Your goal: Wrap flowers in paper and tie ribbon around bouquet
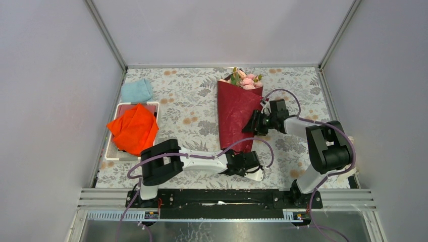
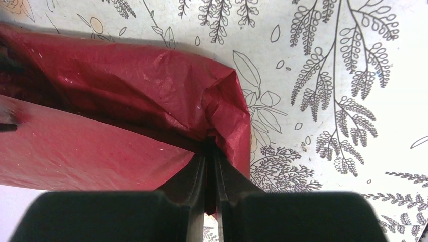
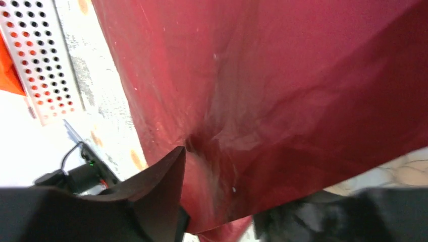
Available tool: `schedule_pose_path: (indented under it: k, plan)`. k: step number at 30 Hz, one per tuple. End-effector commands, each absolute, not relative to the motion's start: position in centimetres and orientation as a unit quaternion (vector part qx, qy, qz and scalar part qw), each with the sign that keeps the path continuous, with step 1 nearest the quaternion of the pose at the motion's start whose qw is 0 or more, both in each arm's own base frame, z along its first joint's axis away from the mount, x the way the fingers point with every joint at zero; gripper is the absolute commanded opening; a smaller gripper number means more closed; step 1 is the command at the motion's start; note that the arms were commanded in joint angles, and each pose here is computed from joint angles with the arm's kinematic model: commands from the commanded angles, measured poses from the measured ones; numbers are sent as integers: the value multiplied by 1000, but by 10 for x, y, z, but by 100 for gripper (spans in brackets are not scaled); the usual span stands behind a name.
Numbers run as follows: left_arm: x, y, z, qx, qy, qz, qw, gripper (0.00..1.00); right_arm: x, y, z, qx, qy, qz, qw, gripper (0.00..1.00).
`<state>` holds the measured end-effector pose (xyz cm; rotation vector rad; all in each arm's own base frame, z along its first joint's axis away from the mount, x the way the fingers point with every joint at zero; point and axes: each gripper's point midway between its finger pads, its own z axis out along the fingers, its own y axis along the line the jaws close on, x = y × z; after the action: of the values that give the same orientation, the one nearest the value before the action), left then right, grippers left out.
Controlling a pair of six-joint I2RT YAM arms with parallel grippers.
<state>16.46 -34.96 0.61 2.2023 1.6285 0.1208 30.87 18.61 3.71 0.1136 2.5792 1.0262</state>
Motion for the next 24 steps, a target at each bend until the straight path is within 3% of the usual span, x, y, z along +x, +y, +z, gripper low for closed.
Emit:
schedule_pose_path:
  k: [1, 3, 5, 7, 12, 15, 18, 21, 24]
  plan:
    - [136, -321, -36, 807, 580, 26, 105, 19, 315, 201, 49, 33, 894, 399, 200, 38]
    - [138, -327, -23, 802, 587, 19, 106, 26, 317, 197, 40, 36, 902, 382, 199, 13]
    - [134, -342, 3, 786, 609, -15, 104, 43, 323, 188, 28, 39, 913, 350, 206, 0]
    - [123, -351, 35, 775, 624, -61, 81, 53, 329, 179, 19, 43, 921, 324, 213, 0]
    - [91, -362, 83, 780, 606, -151, 43, 56, 336, 179, 8, 52, 921, 323, 213, 0]
    - [75, -365, 107, 776, 599, -197, 13, 53, 335, 179, 3, 58, 921, 321, 212, 0]
    - [95, -374, 120, 758, 612, -219, 46, 45, 335, 178, 0, 61, 921, 320, 212, 0]
    - [157, -379, 103, 702, 678, -180, 120, 25, 336, 178, 0, 63, 921, 321, 212, 0]
    - [218, -362, 63, 660, 730, -70, 166, 6, 337, 179, 0, 63, 920, 321, 214, 0]
